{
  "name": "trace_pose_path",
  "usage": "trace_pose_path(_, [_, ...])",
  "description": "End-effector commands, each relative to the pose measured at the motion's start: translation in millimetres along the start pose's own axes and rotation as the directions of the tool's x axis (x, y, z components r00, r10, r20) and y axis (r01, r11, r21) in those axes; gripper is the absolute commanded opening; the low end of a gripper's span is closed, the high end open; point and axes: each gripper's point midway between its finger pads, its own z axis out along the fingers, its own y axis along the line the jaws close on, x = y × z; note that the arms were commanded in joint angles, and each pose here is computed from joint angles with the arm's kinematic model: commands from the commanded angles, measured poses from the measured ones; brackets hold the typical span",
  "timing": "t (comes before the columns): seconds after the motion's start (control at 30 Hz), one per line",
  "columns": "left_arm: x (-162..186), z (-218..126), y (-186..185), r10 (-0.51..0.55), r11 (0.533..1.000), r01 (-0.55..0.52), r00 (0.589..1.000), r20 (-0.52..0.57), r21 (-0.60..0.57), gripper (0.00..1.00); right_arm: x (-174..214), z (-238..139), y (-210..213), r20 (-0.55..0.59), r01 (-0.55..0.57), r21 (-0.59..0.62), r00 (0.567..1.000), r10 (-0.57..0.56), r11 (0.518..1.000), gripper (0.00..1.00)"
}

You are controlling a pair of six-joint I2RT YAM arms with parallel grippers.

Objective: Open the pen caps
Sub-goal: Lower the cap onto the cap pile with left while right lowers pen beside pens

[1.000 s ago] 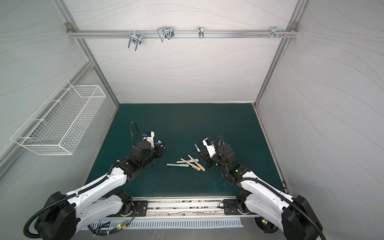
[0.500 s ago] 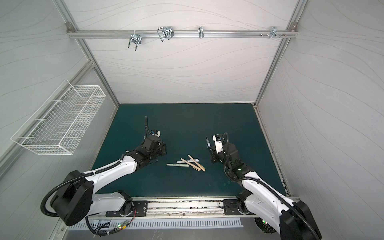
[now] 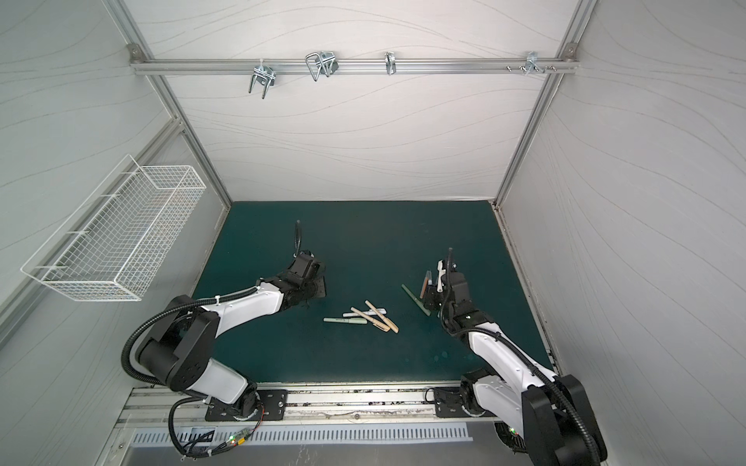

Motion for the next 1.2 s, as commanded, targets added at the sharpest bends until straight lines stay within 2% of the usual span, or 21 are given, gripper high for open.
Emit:
trace_pose_path(0.0, [-11,3,2,0.003,0.999,-0.004,1.000,-0.005,-0.047,0.00,1,-1,-25,-0.018,-0.106,0.111,0.994,0.109,0.988,0.00])
trace_pose_path(0.17, [-7,10,9,0.013,0.994,-0.017,0.999,-0.043,-0.104,0.00,9,-3,-53,-0.028,-0.203,0.203,0.977,0.213,0.958,0.00])
trace_pose_path(0.37, [-6,12,13,0.005,0.992,-0.012,0.998,-0.057,-0.125,0.00,17,-3,-75,-0.006,-0.318,0.235,0.944,0.329,0.918,0.00])
trace_pose_path(0.6, [-6,9,14,0.000,0.992,-0.008,0.998,-0.062,-0.130,0.12,35,13,-90,-0.077,-0.441,0.223,0.881,0.467,0.869,0.00])
trace_pose_path(0.77, [-10,5,13,0.004,0.993,-0.009,0.999,-0.043,-0.119,0.19,41,17,-93,-0.097,-0.468,0.225,0.862,0.498,0.855,0.00])
trace_pose_path(0.93, [-12,3,11,0.009,0.994,-0.012,0.999,-0.033,-0.106,0.28,47,23,-93,-0.127,-0.488,0.211,0.846,0.518,0.847,0.11])
trace_pose_path(1.07, [-14,-3,4,0.001,0.999,-0.002,1.000,-0.015,-0.052,0.35,51,26,-95,-0.147,-0.531,0.185,0.817,0.557,0.827,0.16])
trace_pose_path(1.17, [-16,-12,0,-0.010,1.000,0.010,1.000,0.017,-0.009,0.41,51,26,-97,-0.144,-0.536,0.185,0.814,0.562,0.824,0.22])
